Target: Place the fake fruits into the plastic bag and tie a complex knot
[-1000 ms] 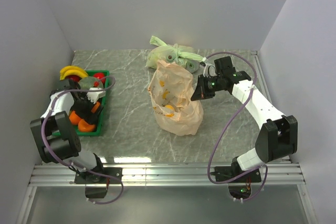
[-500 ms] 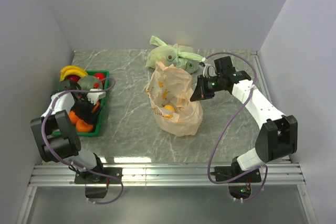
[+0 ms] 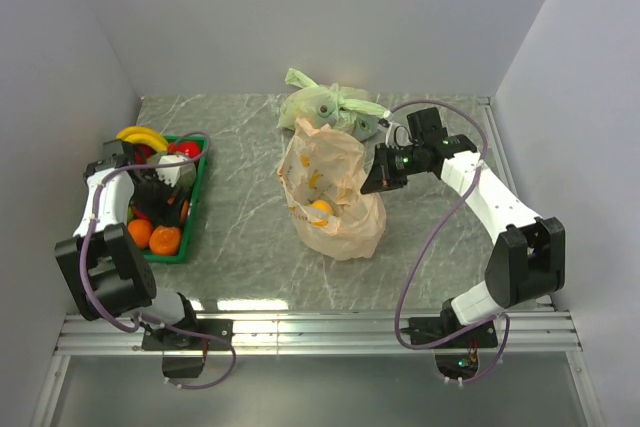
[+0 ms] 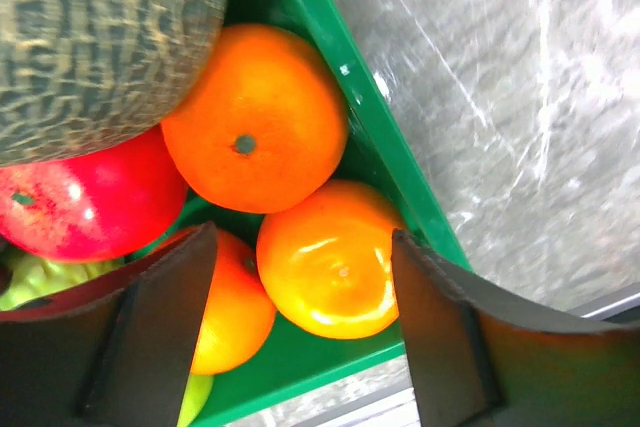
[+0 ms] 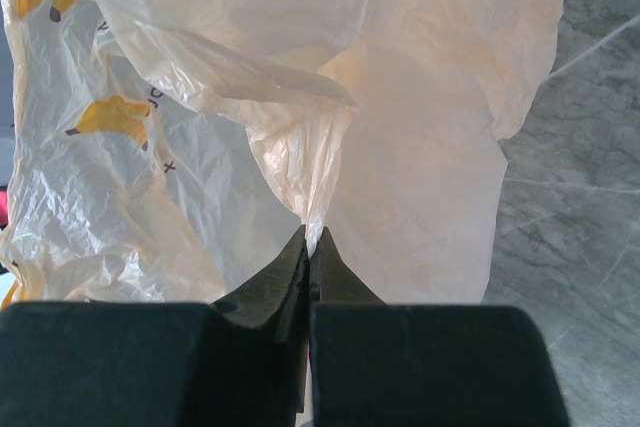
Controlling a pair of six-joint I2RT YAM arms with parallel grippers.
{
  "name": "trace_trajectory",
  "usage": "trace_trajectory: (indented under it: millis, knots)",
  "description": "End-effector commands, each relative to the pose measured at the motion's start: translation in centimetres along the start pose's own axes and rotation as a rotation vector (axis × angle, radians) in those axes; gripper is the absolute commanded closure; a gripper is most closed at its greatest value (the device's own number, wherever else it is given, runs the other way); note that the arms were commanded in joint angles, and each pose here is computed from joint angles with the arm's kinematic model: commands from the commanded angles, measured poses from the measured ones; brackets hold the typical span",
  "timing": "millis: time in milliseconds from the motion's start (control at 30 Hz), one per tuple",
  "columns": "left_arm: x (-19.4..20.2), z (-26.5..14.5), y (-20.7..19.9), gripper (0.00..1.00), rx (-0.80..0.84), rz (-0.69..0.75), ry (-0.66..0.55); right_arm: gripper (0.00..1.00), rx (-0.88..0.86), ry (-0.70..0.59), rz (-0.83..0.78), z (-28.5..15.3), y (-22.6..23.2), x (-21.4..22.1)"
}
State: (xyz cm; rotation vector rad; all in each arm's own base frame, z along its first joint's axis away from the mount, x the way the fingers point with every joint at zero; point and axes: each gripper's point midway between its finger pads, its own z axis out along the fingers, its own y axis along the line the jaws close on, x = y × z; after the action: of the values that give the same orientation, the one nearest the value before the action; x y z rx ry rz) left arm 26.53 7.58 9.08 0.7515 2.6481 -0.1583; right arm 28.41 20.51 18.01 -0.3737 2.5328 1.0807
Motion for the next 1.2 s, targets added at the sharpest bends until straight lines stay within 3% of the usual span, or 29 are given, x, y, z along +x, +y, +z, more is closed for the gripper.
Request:
trace_trajectory:
  millis: [0, 200, 600, 867, 1167]
  knots:
    - [-2.1, -1.1, 1.0, 0.20, -0.056, -0.082, -0.086, 1.00, -0.032, -0.033, -0.038, -0.4, 1.3, -1.4]
    - [-3.0, -0.3, 2.2, 0.14, -0.135, -0.212, -0.151, 1.00, -0.025, -0.033, -0.035, -0.3, 1.2, -1.3]
    - [-1.0, 2.1, 2.5, 0.19, -0.221, -0.522, -0.188, 1.00, -0.034, -0.032, -0.025, -0.4, 1.3, -1.2]
    - [-2.3, 1.0, 3.6, 0.21, -0.252, -0.580, -0.266, 1.00, -0.041, -0.028, -0.019, -0.3, 1.4, -1.1]
    - [-1.9, 2.9, 3.5, 0.16, -0.230, -0.630, -0.257, 1.00, -0.047, -0.018, -0.013, -0.1, 1.3, -1.0]
